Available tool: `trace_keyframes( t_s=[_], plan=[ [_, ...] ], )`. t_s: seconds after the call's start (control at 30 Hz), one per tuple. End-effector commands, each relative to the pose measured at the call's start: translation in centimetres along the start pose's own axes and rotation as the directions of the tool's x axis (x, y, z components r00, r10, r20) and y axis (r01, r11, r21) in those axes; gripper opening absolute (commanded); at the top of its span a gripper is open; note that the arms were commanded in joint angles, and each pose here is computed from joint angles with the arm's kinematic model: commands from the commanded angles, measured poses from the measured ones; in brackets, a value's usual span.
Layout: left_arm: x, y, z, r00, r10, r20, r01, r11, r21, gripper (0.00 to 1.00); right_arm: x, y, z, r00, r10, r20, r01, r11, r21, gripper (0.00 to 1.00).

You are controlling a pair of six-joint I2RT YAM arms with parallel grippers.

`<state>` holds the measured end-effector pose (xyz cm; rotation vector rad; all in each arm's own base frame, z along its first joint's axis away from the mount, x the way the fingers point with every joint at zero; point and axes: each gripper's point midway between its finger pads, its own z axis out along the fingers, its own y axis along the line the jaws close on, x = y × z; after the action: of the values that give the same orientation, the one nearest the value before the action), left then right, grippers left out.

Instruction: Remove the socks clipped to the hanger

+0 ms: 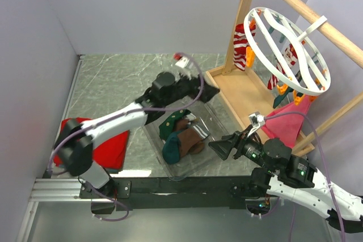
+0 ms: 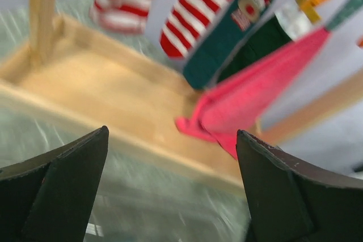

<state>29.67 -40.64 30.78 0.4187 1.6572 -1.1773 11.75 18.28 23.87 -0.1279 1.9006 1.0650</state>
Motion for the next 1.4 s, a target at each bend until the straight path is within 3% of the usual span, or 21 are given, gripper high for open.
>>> trace_keyframes(
  t_s=[0.0,0.03,0.1,0.23,0.4,0.43,0.47,0.63,0.87,0.93,0.97,1.17,1.2,1.27,1.37],
  plan=[
    [-7.7,-2.2,4.1,0.955,0.202,0.217,-0.229,0.967,0.109,0.99,0.2,0.0,0.0,0.999,0.05,0.016,-0.05,0.999,-0.013,1.0],
    [-6.5,-0.3,5.9,0.957,0.216,0.191,-0.237,0.967,0.089,0.98,0.2,0.0,-0.1,0.999,0.05,0.015,-0.049,0.999,-0.014,1.0],
    [-8.5,-0.2,7.4,0.936,0.242,0.257,-0.275,0.956,0.1,0.98,0.1,-0.3,-0.4,0.999,0.048,0.017,-0.048,0.999,0.001,0.99],
    [-8.8,2.5,10.8,0.912,0.242,0.331,-0.293,0.949,0.113,0.99,-0.2,-0.9,-1.5,0.999,0.045,0.026,-0.046,0.999,0.02,1.0],
    [-10.0,1.2,12.8,0.861,0.212,0.461,-0.345,0.912,0.224,0.96,-0.8,-1.1,-2.6,0.996,0.061,0.059,-0.062,0.998,0.011,0.99],
    [-8.6,1.5,13.5,0.869,0.201,0.453,-0.345,0.902,0.261,0.96,-0.9,-1.0,-2.8,0.996,0.064,0.063,-0.065,0.998,0.006,1.0],
    [-9.9,0.0,13.0,0.839,0.165,0.519,-0.363,0.879,0.308,0.96,-0.9,-1.1,-2.8,0.996,0.065,0.06,-0.065,0.998,0.01,0.99],
    [-8.4,-0.9,14.6,0.82,0.091,0.566,-0.372,0.835,0.405,0.97,-1.2,-1.0,-3.4,0.996,0.07,0.057,-0.071,0.997,0.008,0.99],
    [-10.7,-0.7,17.1,0.707,0.128,0.695,-0.416,0.871,0.263,0.99,-1.0,-0.7,-3.8,0.993,0.103,0.051,-0.103,0.995,-0.009,0.99],
    [-11.3,-0.3,17.5,0.687,0.121,0.716,-0.409,0.88,0.243,0.86,-0.9,-0.7,-3.8,0.993,0.112,0.044,-0.111,0.994,-0.012,0.99],
    [-11.4,-0.3,17.5,0.684,0.11,0.721,-0.403,0.881,0.247,0.69,-0.7,-0.7,-3.8,0.993,0.112,0.039,-0.111,0.994,-0.011,0.99],
    [-11.4,-2.0,15.2,0.686,0.056,0.726,-0.401,0.861,0.313,0.14,-1.0,-0.9,-4.0,0.993,0.109,0.048,-0.109,0.994,0.004,0.99],
    [-12.5,-3.2,14.1,0.674,0.049,0.737,-0.413,0.852,0.322,0.11,-1.1,-1.0,-4.0,0.993,0.107,0.052,-0.107,0.994,0.005,0.99],
    [-11.3,-3.4,13.8,0.71,0.041,0.703,-0.395,0.85,0.349,0.09,-1.2,-1.0,-3.9,0.993,0.107,0.056,-0.108,0.994,0.007,0.99],
    [-12.7,-5.8,11.3,0.733,0.028,0.679,-0.395,0.831,0.392,0.05,-1.4,-1.2,-3.8,0.991,0.116,0.07,-0.117,0.993,0.014,0.99]
  ],
)
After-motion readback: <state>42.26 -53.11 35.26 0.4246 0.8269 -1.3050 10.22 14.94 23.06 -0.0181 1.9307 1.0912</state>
